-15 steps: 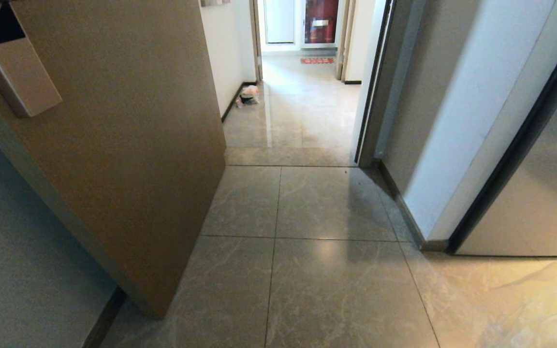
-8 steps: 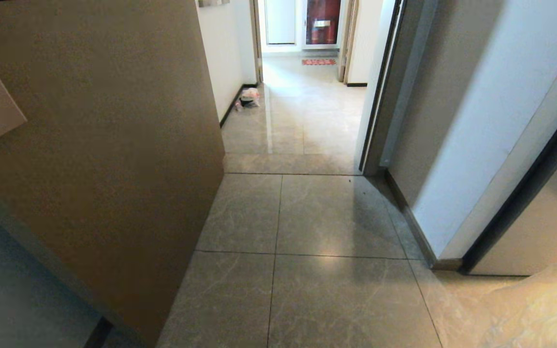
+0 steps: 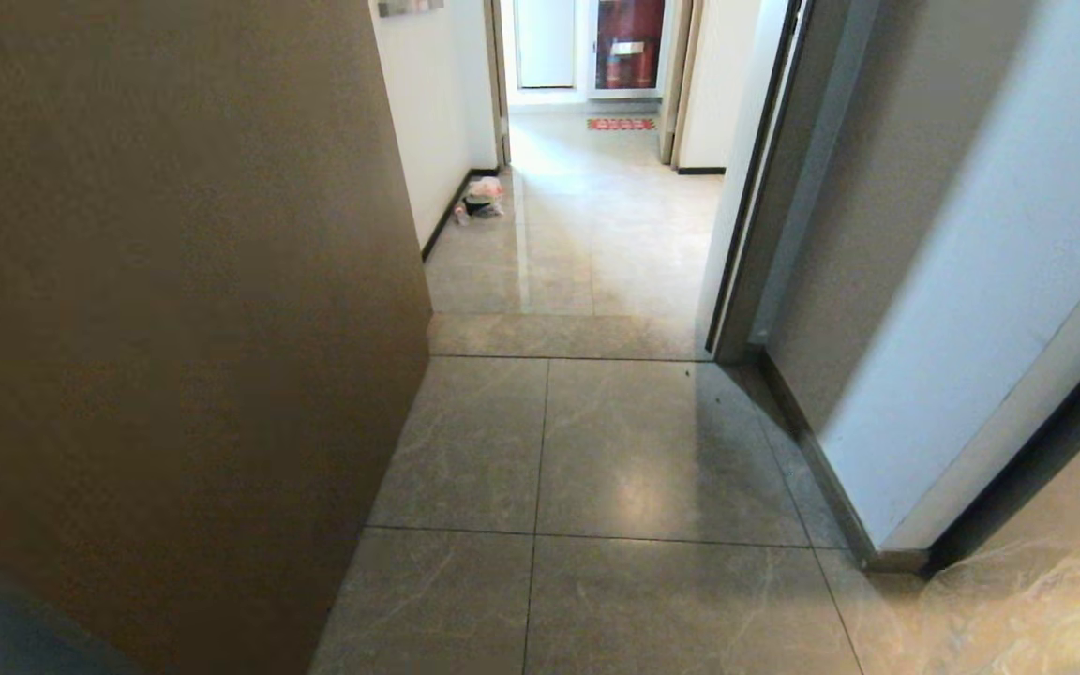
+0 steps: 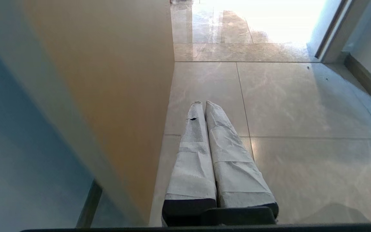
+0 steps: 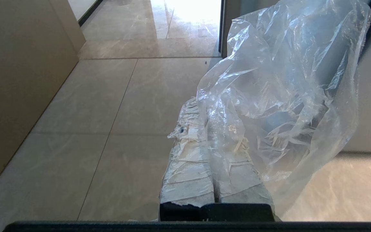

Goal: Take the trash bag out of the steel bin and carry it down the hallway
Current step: Put the trash bag at the door

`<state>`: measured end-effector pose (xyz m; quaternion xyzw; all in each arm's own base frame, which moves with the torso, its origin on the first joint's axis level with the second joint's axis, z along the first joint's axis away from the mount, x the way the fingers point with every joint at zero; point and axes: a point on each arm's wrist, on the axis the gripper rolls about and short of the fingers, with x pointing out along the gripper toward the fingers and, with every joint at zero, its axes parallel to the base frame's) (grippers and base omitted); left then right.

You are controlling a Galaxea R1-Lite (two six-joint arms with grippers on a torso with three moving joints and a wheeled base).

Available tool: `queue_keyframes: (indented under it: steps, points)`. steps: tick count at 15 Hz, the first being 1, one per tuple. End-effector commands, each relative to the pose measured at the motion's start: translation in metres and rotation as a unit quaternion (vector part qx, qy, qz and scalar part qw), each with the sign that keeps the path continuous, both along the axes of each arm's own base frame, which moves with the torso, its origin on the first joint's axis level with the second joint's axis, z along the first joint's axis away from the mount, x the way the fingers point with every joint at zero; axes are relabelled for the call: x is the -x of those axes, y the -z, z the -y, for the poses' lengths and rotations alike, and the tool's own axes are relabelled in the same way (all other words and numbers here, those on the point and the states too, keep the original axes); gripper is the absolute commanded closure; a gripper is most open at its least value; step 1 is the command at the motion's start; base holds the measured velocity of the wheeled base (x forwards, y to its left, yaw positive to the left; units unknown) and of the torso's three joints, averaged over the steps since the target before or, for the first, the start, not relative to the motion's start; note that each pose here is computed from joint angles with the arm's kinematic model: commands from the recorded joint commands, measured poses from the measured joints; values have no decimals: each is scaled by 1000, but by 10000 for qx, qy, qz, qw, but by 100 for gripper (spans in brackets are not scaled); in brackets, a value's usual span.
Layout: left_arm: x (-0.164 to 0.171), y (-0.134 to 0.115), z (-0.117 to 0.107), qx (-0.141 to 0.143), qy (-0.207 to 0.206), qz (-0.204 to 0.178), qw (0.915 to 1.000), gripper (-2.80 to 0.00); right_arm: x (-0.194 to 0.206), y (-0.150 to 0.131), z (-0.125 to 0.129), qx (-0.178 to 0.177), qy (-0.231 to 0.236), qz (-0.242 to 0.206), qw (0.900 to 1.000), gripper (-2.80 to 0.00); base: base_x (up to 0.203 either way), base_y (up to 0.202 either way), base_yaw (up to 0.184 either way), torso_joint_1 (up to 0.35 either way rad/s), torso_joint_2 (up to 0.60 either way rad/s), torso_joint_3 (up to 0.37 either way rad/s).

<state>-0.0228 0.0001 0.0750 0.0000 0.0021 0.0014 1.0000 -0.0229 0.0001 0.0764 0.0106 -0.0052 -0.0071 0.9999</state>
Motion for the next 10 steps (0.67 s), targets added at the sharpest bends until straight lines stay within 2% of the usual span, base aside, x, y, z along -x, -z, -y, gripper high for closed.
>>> queue_keyframes:
  steps: [1, 10]
  points:
    - [0, 0, 0, 5, -2, -2, 10000, 0, 0, 0, 0, -2, 1, -13, 10000, 0, 191, 0, 0, 2, 4, 2]
    - [0, 0, 0, 0, -2, 6, 10000, 0, 0, 0, 0, -2, -3, -13, 10000, 0, 191, 0, 0, 4, 2, 2]
